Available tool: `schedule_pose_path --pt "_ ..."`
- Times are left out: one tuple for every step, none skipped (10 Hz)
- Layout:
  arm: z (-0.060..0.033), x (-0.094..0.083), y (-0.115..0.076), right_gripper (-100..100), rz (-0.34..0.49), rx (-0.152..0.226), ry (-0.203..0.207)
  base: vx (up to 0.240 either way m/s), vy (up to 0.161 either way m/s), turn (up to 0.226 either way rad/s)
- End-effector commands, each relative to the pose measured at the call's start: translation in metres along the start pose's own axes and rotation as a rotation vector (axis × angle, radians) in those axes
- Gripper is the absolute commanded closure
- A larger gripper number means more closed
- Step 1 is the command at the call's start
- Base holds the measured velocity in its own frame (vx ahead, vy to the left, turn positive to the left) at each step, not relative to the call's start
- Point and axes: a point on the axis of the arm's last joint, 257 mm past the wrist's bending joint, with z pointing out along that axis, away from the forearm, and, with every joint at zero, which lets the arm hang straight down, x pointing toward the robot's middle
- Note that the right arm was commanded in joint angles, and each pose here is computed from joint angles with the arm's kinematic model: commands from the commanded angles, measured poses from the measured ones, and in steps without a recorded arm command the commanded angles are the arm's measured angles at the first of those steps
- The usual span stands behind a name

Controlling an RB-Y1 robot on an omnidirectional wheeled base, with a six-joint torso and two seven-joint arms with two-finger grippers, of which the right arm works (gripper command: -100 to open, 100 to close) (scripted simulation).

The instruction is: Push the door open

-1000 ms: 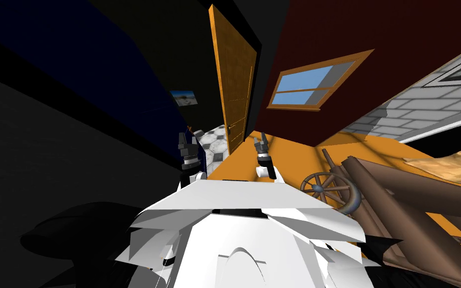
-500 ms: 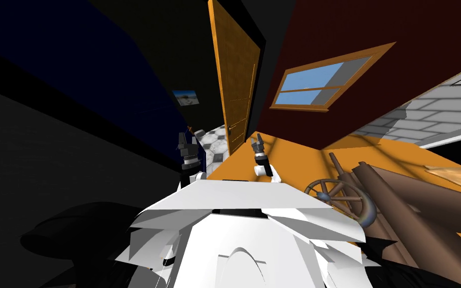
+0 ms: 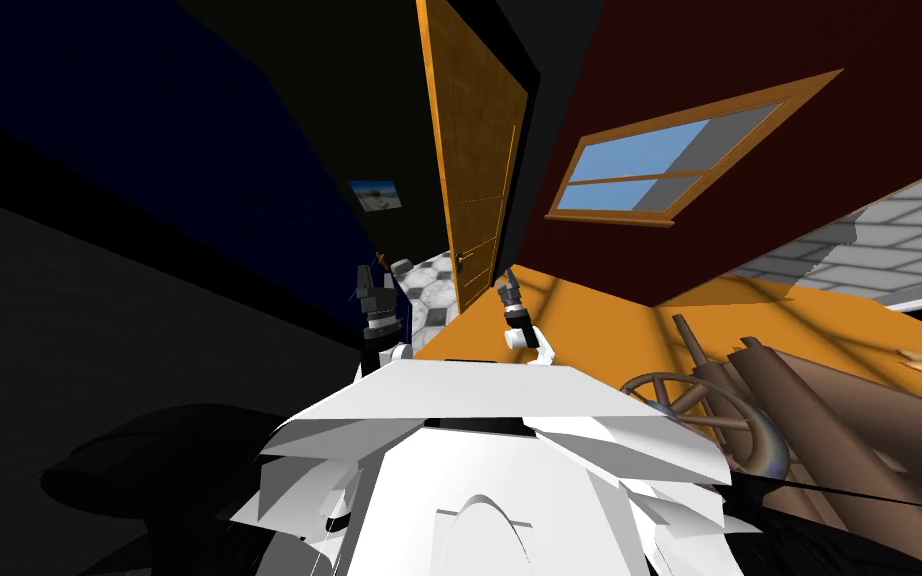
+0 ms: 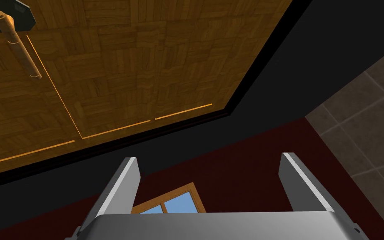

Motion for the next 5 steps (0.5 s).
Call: schedule_pose_path --pt "0.0018 0.004 -0.012 -100 0.006 0.02 0.01 0.079 -0.062 0.077" --pt "0.0031 0.007 -0.018 -100 0.01 0.031 0.017 0.087 -0.062 0.061" --pt "0.0044 0.01 -0.025 -100 0.013 0.043 0.023 0.089 -0.08 0.071" --pt "0.0056 0.012 -0.031 -100 0.017 0.054 0.029 0.09 -0.066 0.079" --pt "0.0068 0.015 -0.037 -100 0.02 0.066 0.036 0.086 -0.05 0.066"
